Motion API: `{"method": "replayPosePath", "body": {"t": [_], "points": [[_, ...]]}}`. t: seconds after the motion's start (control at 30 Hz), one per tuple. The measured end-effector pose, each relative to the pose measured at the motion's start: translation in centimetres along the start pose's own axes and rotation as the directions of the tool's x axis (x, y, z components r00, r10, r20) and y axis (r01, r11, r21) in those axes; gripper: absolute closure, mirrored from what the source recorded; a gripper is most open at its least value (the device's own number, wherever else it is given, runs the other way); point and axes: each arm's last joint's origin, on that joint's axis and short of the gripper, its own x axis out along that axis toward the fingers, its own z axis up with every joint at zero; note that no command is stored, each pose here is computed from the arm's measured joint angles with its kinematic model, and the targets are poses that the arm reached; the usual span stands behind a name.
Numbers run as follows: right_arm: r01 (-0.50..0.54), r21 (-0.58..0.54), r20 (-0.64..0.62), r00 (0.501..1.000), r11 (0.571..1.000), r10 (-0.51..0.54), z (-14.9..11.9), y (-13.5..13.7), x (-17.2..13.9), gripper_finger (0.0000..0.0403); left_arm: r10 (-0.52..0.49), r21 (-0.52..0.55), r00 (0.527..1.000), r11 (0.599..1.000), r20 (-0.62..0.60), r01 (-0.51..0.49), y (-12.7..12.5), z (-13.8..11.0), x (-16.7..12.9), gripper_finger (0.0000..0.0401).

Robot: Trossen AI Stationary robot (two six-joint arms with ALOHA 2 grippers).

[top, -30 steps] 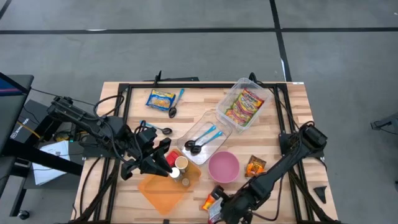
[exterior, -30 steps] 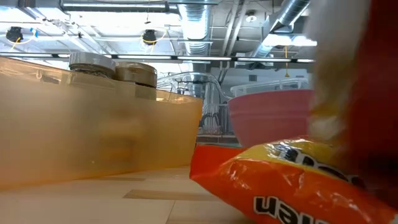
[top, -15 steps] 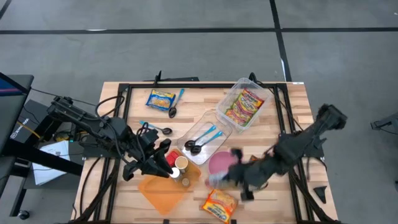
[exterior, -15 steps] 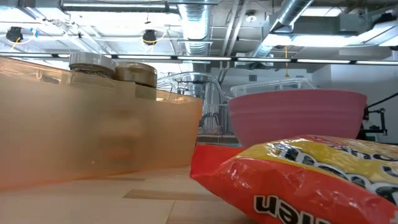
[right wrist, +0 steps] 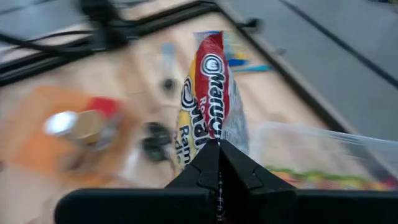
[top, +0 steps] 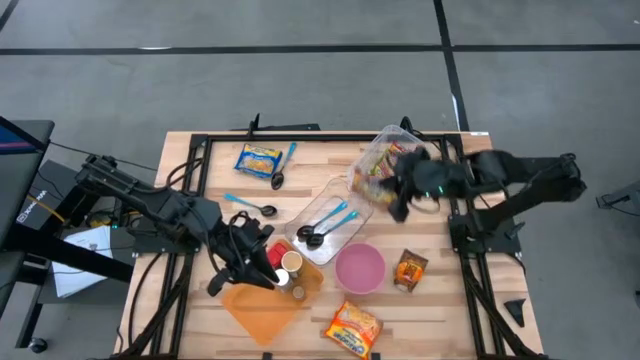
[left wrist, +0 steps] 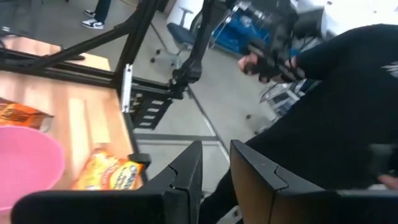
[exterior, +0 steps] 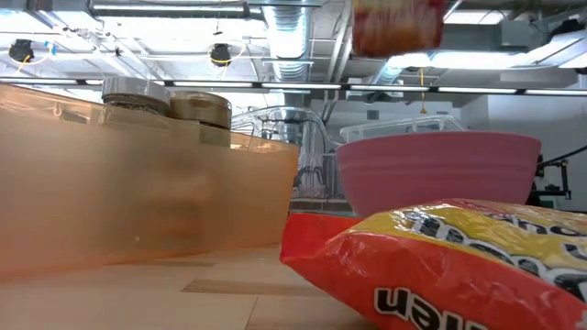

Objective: Pick & Place Food Item
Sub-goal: Put the red noodle pack into the transparent container

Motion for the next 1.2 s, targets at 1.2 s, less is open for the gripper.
{"method": "replayPosePath", "body": {"t": [1.2], "points": [[0.143, 0.239, -0.305, 0.95, 0.96, -0.066, -8.5, -8.7, 12.7, 0.0403, 0.163, 0.162, 0.974, 0.969, 0.16, -0.189, 1.1, 2.3, -5.0, 0.0325]]}}
